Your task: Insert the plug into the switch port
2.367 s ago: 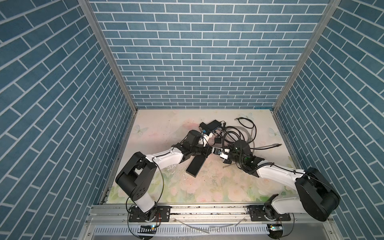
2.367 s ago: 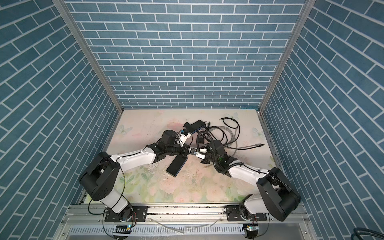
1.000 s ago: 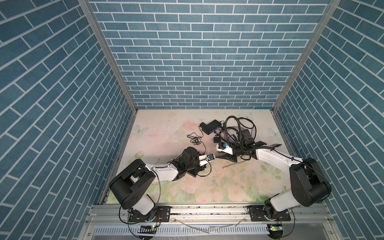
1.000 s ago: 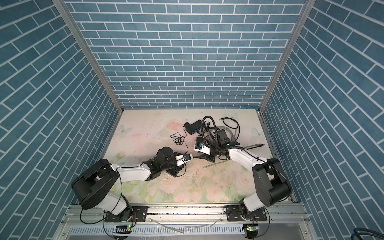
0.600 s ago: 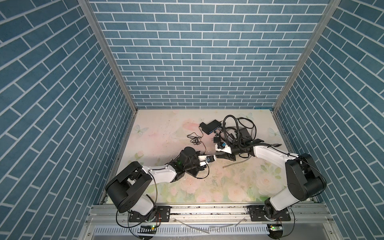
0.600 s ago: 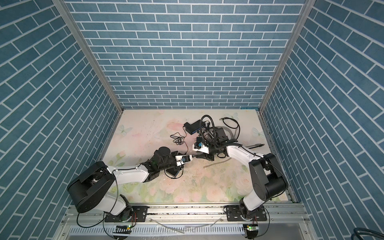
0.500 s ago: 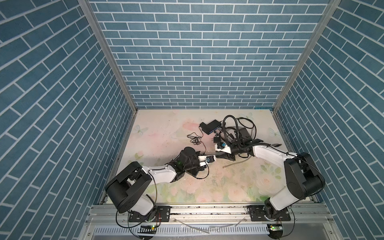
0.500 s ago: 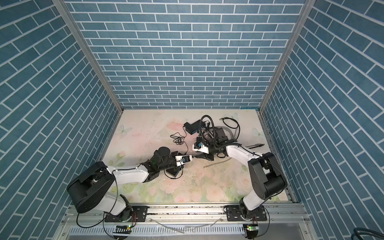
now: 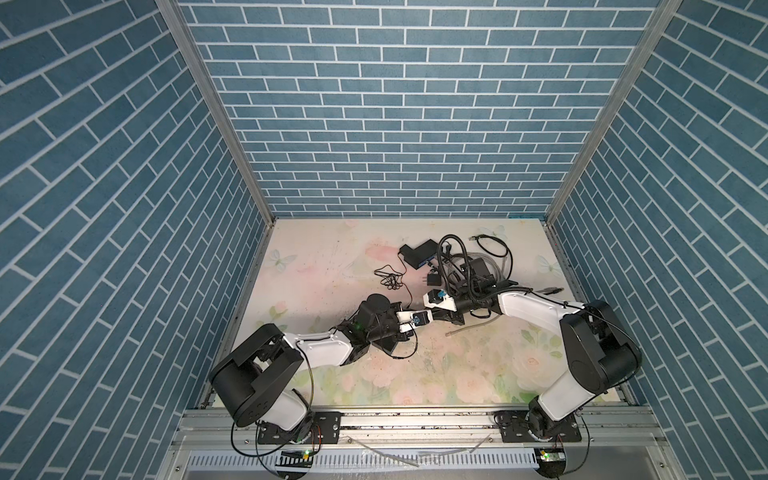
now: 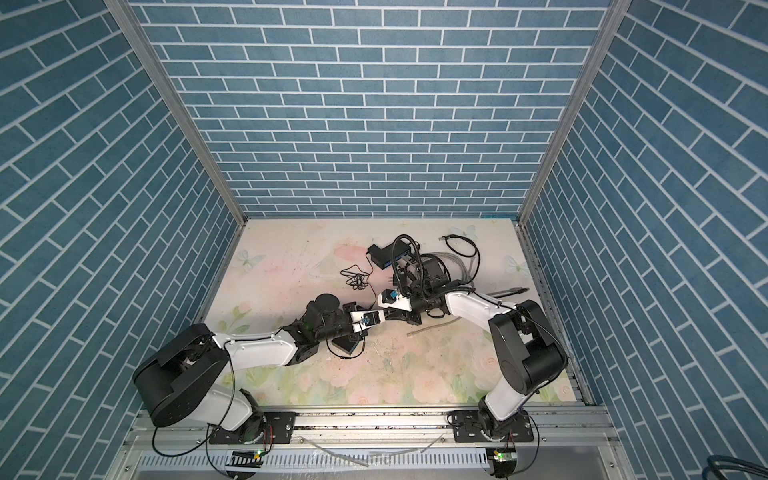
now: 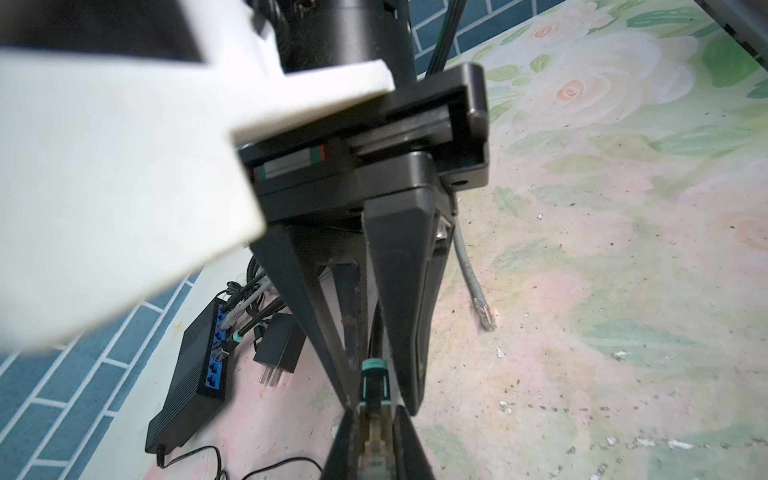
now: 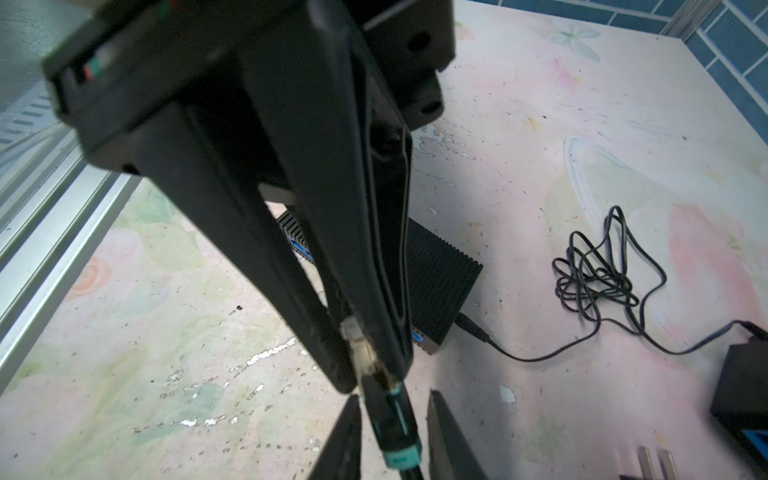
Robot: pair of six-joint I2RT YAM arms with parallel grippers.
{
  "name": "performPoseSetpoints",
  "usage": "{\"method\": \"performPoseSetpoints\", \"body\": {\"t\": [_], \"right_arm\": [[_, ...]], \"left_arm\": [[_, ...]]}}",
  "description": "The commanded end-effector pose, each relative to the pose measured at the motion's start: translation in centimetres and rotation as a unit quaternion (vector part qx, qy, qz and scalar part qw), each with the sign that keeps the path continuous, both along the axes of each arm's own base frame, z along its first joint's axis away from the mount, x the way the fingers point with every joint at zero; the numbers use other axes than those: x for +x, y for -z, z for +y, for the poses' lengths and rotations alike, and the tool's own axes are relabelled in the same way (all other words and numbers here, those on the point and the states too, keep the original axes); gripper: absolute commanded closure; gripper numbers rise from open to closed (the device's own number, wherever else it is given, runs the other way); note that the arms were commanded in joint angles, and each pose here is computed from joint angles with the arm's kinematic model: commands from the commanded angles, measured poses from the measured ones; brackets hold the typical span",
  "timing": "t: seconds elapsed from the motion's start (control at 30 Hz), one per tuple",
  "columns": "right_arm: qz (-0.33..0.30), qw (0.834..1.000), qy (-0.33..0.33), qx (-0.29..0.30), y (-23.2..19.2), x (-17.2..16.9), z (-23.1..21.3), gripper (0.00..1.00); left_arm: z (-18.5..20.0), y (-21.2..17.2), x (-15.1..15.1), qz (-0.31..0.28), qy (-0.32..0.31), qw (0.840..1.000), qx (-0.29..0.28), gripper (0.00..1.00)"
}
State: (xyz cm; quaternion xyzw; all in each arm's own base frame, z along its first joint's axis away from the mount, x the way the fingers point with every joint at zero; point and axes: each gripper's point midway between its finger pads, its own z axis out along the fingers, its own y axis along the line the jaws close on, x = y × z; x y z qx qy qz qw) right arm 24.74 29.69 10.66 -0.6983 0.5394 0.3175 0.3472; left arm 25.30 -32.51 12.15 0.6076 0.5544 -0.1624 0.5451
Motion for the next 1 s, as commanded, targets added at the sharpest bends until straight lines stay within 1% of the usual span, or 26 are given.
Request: {"method": "performPoseSetpoints", "body": {"t": [0.0,0.2,0.27,0.3,0.37,0.4,0.43,0.47,0.53,0.63,0.7,0.77,0.83,0.97], "right_arm": [[-0.01,1.0,-0.017,0.019,-1.0,0.0,0.6,0.85],[-0.013,1.0,-0.008,0.013,-1.0,0.1,0.4,0.88],[-0.016,1.0,-0.004,0.012,-1.0,0.2,0.4,0.96],[-0.016,1.0,0.003,0.008,-0.9,0.3,0.3,1.0],[-0.017,0.999,0.028,-0.002,-0.7,1.0,0.1,1.0],[-0.015,0.999,0.047,-0.011,-0.5,1.5,-0.1,1.0],[-0.012,0.998,0.064,-0.02,-0.3,1.9,-0.3,1.0],[-0.006,0.996,0.083,-0.029,-0.1,2.3,-0.5,1.0],[0.014,0.991,0.123,-0.043,0.2,2.9,-0.9,1.0],[0.041,0.98,0.182,-0.064,0.6,3.5,-1.5,1.0],[0.054,0.972,0.216,-0.079,1.0,3.7,-1.8,1.0],[0.06,0.965,0.238,-0.094,1.4,3.5,-2.0,1.0],[0.061,0.958,0.258,-0.106,1.7,3.3,-2.2,1.0],[0.058,0.949,0.284,-0.12,2.1,2.9,-2.3,1.0]], "left_arm": [[-0.2,-0.9,-0.4,-0.011,0.01,1.0,-0.013,1.0],[0.4,-0.4,-0.4,-0.008,-0.003,1.0,-0.013,1.0],[0.5,-0.3,-0.3,-0.003,-0.01,1.0,-0.014,1.0],[0.7,-0.3,-0.2,-0.001,-0.019,1.0,-0.015,0.97],[1.4,-0.3,0.4,0.002,-0.051,0.998,-0.023,0.73],[1.8,-0.5,0.8,0.003,-0.073,0.997,-0.035,0.62],[2.3,-0.6,1.0,0.001,-0.09,0.995,-0.045,0.49],[2.8,-0.9,1.2,0.0,-0.104,0.993,-0.056,0.4],[3.7,-1.5,1.3,0.007,-0.133,0.988,-0.08,0.26],[4.7,-1.8,1.5,0.048,-0.172,0.98,-0.091,0.15],[5.2,-1.7,1.7,0.082,-0.196,0.973,-0.087,0.12],[5.6,-1.3,1.7,0.123,-0.218,0.965,-0.071,0.09],[6.4,-0.7,1.9,0.166,-0.257,0.951,-0.052,0.05],[7.8,0.8,1.5,0.226,-0.305,0.925,-0.002,0.04]]}}
